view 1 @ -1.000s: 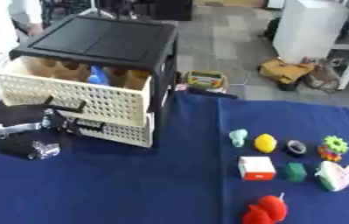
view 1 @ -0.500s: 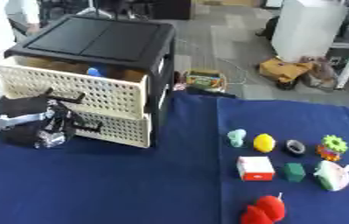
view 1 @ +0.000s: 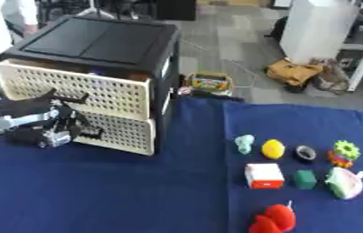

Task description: Pick up objects from table and place into drawer.

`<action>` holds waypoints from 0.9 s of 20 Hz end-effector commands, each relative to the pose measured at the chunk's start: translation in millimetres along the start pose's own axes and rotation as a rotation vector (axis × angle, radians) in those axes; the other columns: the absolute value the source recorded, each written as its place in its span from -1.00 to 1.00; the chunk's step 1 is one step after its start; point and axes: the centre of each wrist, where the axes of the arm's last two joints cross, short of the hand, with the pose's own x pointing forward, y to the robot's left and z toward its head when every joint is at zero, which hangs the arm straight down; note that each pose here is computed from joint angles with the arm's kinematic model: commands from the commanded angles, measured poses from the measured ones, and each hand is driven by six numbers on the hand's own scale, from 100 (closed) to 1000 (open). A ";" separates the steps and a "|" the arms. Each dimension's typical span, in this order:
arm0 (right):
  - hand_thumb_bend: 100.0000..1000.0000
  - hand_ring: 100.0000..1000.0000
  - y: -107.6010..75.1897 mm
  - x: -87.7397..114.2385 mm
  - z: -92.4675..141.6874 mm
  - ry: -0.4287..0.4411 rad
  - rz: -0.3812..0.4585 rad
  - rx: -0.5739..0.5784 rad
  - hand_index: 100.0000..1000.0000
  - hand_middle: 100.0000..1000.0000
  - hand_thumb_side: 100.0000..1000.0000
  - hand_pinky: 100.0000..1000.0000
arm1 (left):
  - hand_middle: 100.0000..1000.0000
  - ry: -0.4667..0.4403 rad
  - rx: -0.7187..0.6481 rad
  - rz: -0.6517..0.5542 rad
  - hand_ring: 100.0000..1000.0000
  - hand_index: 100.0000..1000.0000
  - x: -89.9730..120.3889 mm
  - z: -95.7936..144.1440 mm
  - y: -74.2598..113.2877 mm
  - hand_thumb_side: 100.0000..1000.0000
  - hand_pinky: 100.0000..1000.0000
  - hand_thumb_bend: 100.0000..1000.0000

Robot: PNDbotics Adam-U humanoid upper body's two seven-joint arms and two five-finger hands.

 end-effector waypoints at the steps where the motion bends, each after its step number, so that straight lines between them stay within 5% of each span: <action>1: -1.00 0.23 -3.3 10.2 -4.2 -0.033 -0.001 -0.004 0.46 -0.22 0.54 0.19 | -0.19 -0.253 -0.309 -0.255 -0.30 0.61 -1.1 5.4 18.0 1.00 -0.58 -1.00; 9: -1.00 0.23 -2.7 9.7 -3.9 -0.028 -0.010 -0.004 0.45 -0.22 0.54 0.19 | -0.19 -0.254 -0.319 -0.249 -0.28 0.62 -1.6 3.4 14.4 1.00 -0.57 -1.00; 18: -1.00 0.23 -4.8 8.6 -3.1 -0.025 -0.001 -0.010 0.45 -0.22 0.54 0.19 | -0.17 -0.326 -0.374 -0.315 -0.27 0.60 23.6 12.5 1.2 1.00 -0.54 -1.00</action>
